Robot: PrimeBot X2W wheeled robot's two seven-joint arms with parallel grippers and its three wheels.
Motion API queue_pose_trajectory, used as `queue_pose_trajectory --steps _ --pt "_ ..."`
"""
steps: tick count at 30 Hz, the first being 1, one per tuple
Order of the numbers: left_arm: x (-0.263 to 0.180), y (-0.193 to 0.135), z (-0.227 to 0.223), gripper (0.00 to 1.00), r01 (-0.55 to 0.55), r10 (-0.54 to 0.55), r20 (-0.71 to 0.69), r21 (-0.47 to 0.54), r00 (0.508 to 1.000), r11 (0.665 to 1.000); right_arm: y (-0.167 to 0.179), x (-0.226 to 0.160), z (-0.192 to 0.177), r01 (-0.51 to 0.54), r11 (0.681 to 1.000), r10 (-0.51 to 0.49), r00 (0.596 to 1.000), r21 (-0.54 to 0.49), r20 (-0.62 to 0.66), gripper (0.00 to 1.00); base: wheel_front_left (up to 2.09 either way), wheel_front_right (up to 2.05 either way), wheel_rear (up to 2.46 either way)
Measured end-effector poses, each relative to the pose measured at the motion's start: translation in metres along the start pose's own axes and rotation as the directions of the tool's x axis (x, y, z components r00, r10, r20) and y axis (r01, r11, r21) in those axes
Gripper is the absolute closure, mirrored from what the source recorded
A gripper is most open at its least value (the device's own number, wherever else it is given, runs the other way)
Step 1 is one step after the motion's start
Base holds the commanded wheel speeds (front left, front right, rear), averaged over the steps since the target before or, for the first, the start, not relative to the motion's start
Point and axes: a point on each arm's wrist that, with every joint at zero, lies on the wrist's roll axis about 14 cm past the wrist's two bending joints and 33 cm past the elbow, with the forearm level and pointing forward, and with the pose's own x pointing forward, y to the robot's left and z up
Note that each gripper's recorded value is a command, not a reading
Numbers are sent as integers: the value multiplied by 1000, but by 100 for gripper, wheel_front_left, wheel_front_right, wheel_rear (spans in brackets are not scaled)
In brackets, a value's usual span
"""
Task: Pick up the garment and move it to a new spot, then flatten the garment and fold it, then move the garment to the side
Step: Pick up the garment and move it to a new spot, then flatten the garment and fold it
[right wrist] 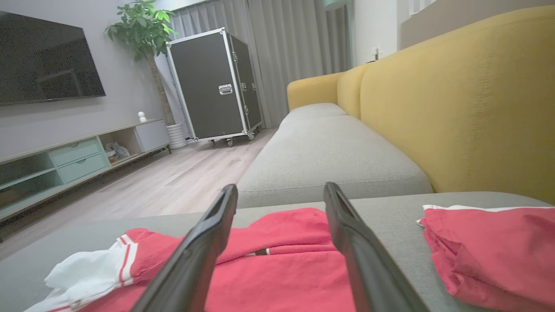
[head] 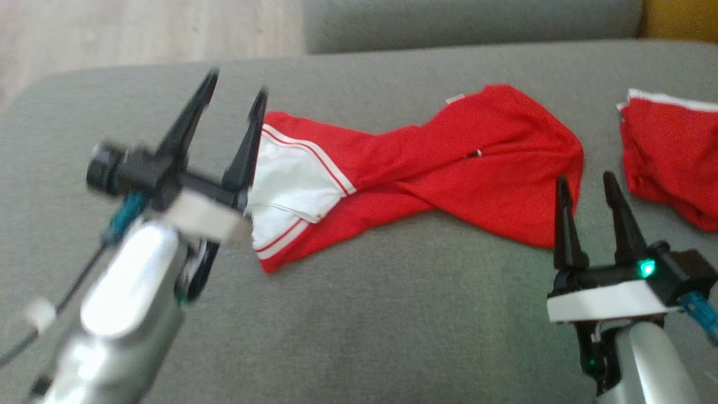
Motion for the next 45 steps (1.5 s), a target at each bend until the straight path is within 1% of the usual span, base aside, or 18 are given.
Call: queue_pose_trajectory --steps 3,6,9,11,13,16,20,27,31,34,37,38,45 --pt "-42 12 -9 0 -97 96 -26 -40 995 994 14 -6 2 -38 999 38 999 -2 0 0 0 0 0" --pt "-81 17 -21 0 -195 191 -58 -87 980 977 24 -12 5 -64 998 64 998 -2 6 0 0 0 0" --pt "-116 9 -34 0 -264 253 -93 -149 963 953 33 -20 6 -88 996 88 996 -24 1 0 0 0 0" --pt "-135 0 -47 0 -296 277 -129 -165 952 941 36 -25 5 -96 995 96 995 -19 -1 0 0 0 0" --pt "-148 -3 -53 0 -332 308 -144 -185 940 925 37 -28 5 -99 995 99 995 -20 -3 0 0 0 0" --pt "-151 0 -50 0 -386 365 -130 -225 922 895 37 -30 5 -96 995 96 995 -20 -3 0 0 0 0" --pt "-147 2 -45 0 -398 384 -104 -228 917 888 34 -31 4 -89 996 89 996 -19 -8 0 0 0 0" --pt "-138 -10 -52 0 -328 311 -115 -207 944 922 31 -31 -1 -79 997 79 997 -16 -20 0 0 0 0" --pt "-120 -32 -75 0 -218 190 -180 -156 965 963 27 -27 -5 -69 998 68 997 -13 -30 0 0 0 0" --pt "-102 -50 -91 0 -107 82 -237 -97 968 990 22 -25 -6 -56 998 55 998 -13 -31 0 0 0 0" --pt "-84 -59 -104 0 -31 13 -294 -55 956 998 17 -25 -12 -41 999 40 998 -10 -50 0 0 0 0" --pt "-73 -63 -112 0 19 -25 -327 -24 945 1000 14 -23 -15 -34 999 33 998 -10 -57 0 0 0 0" --pt "-48 -69 -141 0 124 -97 -422 38 902 992 -2 -16 -17 6 1000 -7 998 -17 -58 0 0 0 0"
